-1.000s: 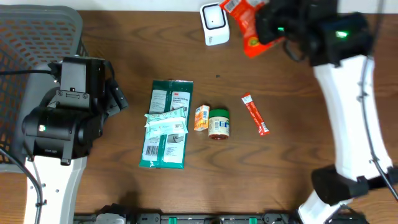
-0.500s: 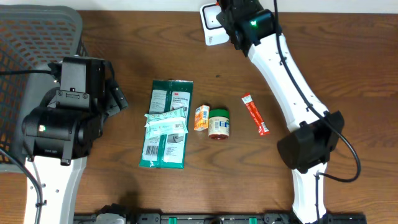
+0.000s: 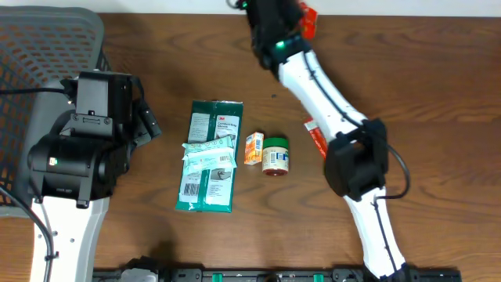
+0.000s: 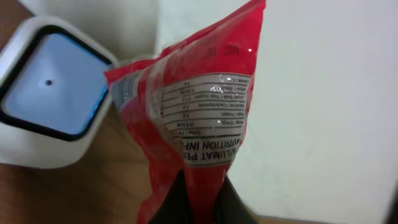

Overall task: Scan the item barcode
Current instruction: 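Lift the red bag and carry it to the white scanner, then carry the red bag back right and lower it onto the table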

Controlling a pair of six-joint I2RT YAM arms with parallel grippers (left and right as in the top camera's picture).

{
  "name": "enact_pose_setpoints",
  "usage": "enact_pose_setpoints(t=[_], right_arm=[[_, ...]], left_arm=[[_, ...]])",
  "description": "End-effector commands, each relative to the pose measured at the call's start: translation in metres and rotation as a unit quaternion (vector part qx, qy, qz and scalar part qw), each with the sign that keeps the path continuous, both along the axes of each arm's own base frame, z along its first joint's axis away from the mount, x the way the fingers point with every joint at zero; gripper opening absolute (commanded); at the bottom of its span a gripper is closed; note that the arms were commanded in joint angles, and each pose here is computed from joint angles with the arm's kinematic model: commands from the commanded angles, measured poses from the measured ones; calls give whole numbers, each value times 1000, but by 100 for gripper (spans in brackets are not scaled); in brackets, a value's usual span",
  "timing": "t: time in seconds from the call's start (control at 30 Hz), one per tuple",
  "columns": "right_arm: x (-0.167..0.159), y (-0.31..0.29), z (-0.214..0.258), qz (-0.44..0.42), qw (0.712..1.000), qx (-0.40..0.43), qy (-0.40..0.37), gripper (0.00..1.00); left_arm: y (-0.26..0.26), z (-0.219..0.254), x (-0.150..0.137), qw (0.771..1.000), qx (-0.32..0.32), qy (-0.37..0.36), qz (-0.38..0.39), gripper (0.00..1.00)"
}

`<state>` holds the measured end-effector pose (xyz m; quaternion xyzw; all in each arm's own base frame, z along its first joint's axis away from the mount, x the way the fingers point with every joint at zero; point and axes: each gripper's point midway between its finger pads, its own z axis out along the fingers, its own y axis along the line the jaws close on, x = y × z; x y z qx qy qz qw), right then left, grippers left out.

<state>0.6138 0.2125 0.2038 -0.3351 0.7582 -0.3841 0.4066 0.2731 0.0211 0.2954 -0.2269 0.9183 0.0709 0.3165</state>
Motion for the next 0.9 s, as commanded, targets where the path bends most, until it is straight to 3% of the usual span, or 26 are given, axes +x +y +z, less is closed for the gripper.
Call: enact_pose_setpoints(t=[0.0, 0.2, 0.87], right_arm=[[-8, 13, 6, -8, 995, -102, -6, 1], [-6, 18, -20, 3, 976, -214, 29, 1], [-8, 6, -35, -45, 967, -249, 32, 1]], left_arm=[[5, 2, -1, 1000, 8, -2, 9, 95], [5, 2, -1, 1000, 8, -2, 9, 95], [5, 2, -1, 1000, 8, -2, 9, 95]])
